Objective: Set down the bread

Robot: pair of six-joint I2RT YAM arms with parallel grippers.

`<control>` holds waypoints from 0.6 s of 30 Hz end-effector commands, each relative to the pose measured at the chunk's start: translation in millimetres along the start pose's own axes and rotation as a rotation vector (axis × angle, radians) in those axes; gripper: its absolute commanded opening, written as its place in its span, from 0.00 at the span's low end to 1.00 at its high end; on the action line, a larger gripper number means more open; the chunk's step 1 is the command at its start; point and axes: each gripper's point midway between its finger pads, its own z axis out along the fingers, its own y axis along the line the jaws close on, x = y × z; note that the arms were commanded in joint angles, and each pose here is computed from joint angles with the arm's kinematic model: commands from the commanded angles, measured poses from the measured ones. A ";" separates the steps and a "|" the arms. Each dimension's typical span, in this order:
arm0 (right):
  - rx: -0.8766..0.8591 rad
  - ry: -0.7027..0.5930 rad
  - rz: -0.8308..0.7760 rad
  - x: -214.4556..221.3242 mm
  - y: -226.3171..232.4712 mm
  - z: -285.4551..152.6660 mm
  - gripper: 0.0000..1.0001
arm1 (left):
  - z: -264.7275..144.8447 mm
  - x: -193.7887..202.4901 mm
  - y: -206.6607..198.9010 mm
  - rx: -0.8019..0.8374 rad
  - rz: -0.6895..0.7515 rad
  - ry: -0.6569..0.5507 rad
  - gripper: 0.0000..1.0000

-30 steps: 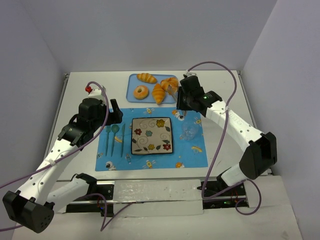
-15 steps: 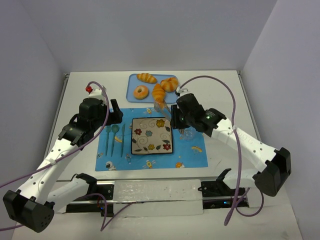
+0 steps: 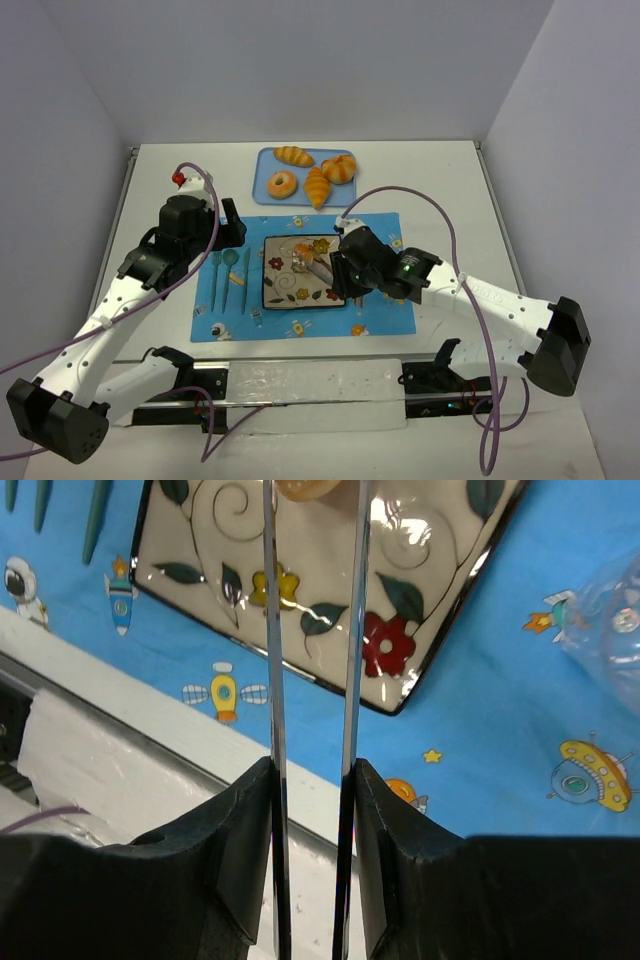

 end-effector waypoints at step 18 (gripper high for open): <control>0.006 -0.048 -0.003 -6.0 11.9 -4.1 0.45 | 2.5 -6.6 -2.7 0.009 -0.011 -0.021 0.88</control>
